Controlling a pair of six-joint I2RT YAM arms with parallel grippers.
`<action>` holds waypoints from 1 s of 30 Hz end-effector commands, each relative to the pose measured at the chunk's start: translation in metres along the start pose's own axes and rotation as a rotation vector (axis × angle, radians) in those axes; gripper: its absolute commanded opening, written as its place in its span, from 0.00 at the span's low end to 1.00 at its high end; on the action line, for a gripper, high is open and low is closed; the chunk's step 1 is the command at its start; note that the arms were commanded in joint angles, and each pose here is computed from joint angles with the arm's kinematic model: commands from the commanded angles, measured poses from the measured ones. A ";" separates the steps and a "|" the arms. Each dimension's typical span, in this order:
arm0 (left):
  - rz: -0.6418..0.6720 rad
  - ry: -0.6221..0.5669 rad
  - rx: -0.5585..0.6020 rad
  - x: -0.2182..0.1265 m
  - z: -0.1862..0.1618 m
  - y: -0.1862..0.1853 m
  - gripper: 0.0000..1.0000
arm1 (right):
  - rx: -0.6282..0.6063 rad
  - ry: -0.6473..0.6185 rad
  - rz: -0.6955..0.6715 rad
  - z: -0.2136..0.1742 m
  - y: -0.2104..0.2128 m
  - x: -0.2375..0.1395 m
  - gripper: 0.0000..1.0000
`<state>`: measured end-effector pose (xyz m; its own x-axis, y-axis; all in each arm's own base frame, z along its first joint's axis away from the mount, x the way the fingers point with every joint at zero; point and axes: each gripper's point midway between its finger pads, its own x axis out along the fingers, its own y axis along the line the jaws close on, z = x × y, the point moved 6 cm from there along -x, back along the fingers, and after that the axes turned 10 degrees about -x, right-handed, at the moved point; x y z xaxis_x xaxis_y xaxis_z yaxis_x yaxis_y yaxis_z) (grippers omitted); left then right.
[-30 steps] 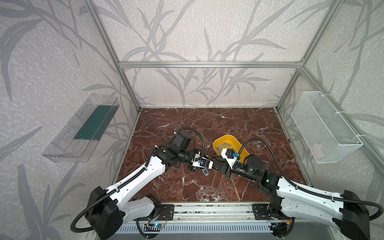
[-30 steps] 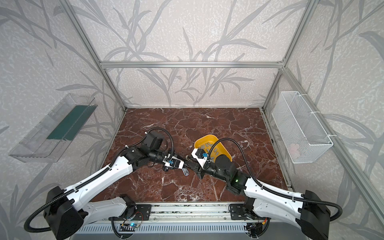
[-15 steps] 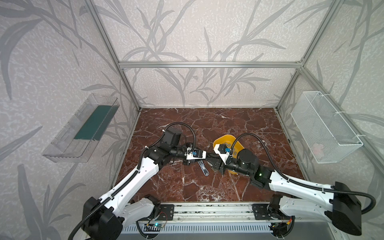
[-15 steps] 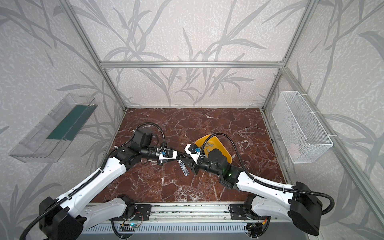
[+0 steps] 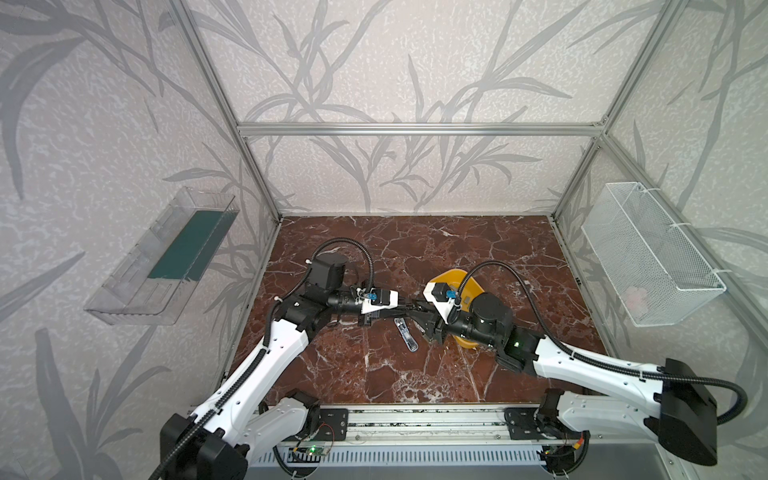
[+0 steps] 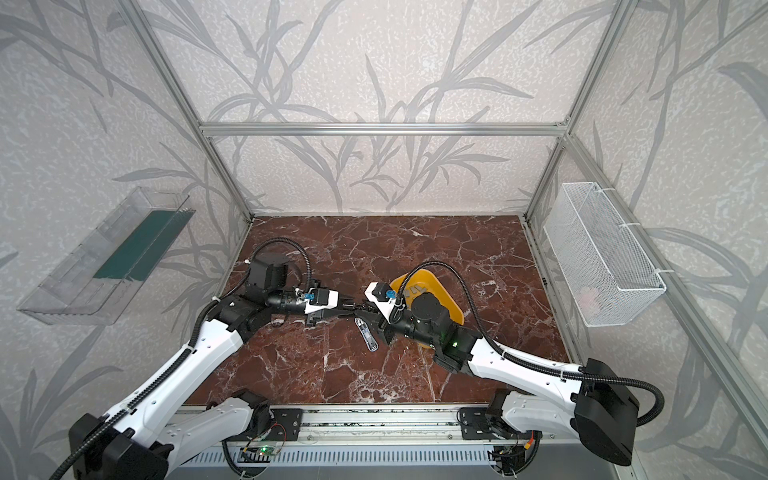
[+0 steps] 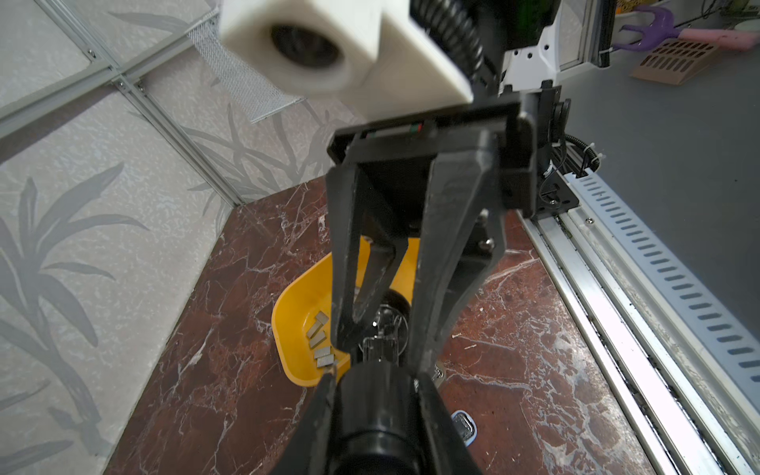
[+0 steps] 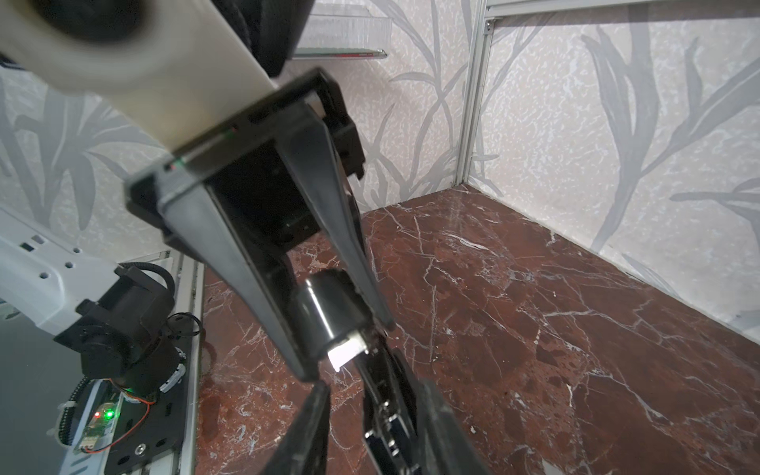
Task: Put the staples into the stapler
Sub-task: 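Hold the black stapler with both grippers and start pulling its halves apart, then swing the left gripper's top half away from the right gripper's base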
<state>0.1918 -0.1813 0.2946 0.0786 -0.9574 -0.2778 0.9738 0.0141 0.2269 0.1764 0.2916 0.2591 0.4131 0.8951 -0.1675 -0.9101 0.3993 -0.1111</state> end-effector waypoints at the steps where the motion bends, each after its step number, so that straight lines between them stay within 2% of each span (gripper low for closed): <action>1: -0.061 -0.211 0.221 -0.015 0.054 -0.007 0.00 | 0.018 0.212 0.041 -0.047 0.009 0.006 0.37; 9: -0.073 -0.228 0.215 -0.016 0.055 -0.008 0.00 | 0.009 0.253 0.052 -0.055 0.010 0.012 0.34; 19: -0.081 -0.239 0.205 -0.015 0.055 -0.007 0.00 | 0.018 0.176 0.107 -0.051 0.017 0.010 0.33; 25: -0.087 -0.251 0.192 -0.016 0.055 -0.004 0.00 | 0.023 0.142 0.171 -0.049 0.024 0.011 0.22; 30: -0.094 -0.269 0.181 -0.018 0.056 -0.002 0.00 | 0.020 0.124 0.173 -0.048 0.025 0.009 0.22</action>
<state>0.1792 -0.1815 0.3215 -0.0592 -0.9890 -0.1352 0.9812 -0.0826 0.1745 0.1704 0.2999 0.2202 0.3187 0.9075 -0.2736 -0.9479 0.3049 -0.0928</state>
